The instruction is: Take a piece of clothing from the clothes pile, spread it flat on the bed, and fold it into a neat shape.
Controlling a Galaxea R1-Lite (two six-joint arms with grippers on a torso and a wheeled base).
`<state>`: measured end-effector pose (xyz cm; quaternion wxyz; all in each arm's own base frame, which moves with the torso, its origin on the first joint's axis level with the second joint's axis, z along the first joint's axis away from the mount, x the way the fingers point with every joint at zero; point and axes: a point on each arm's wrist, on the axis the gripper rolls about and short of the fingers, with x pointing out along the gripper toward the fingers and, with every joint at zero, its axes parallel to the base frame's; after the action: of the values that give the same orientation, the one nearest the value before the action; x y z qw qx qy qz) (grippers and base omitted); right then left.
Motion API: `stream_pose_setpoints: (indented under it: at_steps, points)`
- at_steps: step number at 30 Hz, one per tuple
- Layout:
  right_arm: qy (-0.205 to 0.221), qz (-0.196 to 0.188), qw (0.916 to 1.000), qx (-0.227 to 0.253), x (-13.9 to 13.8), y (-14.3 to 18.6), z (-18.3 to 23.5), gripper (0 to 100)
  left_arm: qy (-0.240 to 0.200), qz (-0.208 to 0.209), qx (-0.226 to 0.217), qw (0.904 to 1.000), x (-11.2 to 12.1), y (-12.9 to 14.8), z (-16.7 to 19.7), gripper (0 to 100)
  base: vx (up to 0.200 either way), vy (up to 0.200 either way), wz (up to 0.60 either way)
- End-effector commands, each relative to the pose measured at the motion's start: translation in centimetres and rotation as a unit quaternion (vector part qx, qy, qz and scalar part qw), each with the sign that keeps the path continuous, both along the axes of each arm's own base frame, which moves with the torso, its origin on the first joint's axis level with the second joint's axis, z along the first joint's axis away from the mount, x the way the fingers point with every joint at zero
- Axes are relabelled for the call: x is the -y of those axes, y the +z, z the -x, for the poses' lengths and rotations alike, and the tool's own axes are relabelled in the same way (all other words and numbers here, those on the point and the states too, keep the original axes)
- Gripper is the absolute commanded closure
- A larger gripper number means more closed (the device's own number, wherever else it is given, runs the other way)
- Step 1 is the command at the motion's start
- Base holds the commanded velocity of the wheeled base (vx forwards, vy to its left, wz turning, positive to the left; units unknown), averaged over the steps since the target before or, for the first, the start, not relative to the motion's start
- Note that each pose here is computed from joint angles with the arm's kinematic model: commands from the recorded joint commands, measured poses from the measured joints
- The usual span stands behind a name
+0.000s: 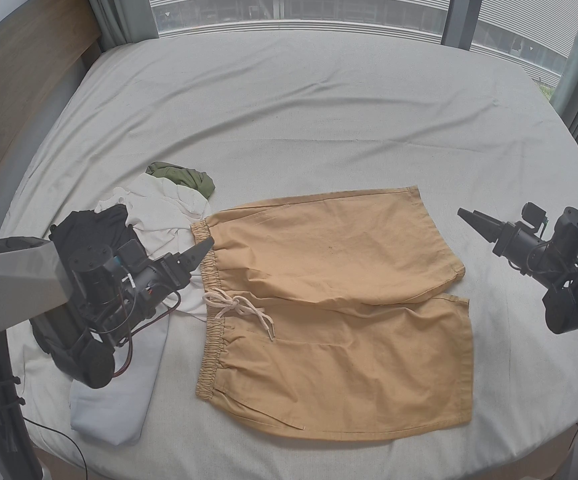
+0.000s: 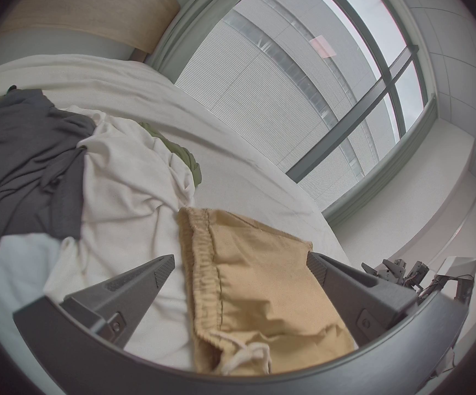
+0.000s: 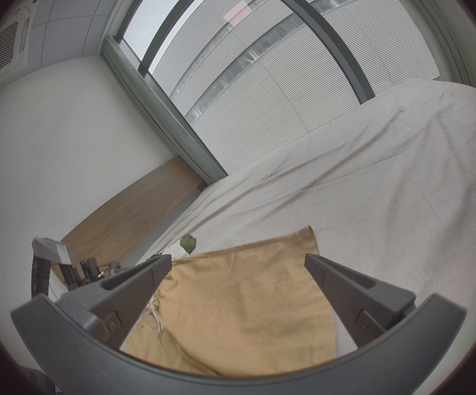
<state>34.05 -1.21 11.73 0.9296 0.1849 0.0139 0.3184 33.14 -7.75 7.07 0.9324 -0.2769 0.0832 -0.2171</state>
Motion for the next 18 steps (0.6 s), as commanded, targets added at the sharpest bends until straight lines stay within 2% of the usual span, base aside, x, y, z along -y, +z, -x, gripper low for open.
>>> stream_pose_setpoints:
  at_steps: [1, 3, 12, 13, 18]
  points:
    - [-0.002, 0.009, 0.9999, -0.010, -0.1, 0.4, 3.5, 0, -0.038, 0.000, 0.000, 0.9993, -2.3, 2.4, 4.1, 0, 0.000, 0.000, 0.00]
    - [-0.003, 0.010, 0.9999, -0.013, -0.1, 0.5, 4.2, 0, -0.060, -0.014, -0.005, 0.9981, -2.8, 2.4, 5.6, 0, 0.000, 0.000, 0.00]
    - [-0.009, 0.010, 0.9997, -0.018, 0.4, 0.5, 5.0, 0, -0.101, -0.051, -0.043, 0.9927, -3.5, 0.8, 9.0, 0, 0.000, 0.000, 0.00]
    - [-0.009, 0.010, 0.9997, -0.022, 0.4, 0.3, 5.1, 0, -0.113, -0.067, -0.051, 0.9900, -3.5, 0.2, 9.7, 0, 0.000, 0.000, 0.00]
    - [-0.009, 0.010, 0.9997, -0.022, 0.4, 0.3, 5.1, 0, -0.146, -0.085, -0.074, 0.9828, -3.2, -0.8, 11.3, 0, 0.000, 0.000, 0.00]
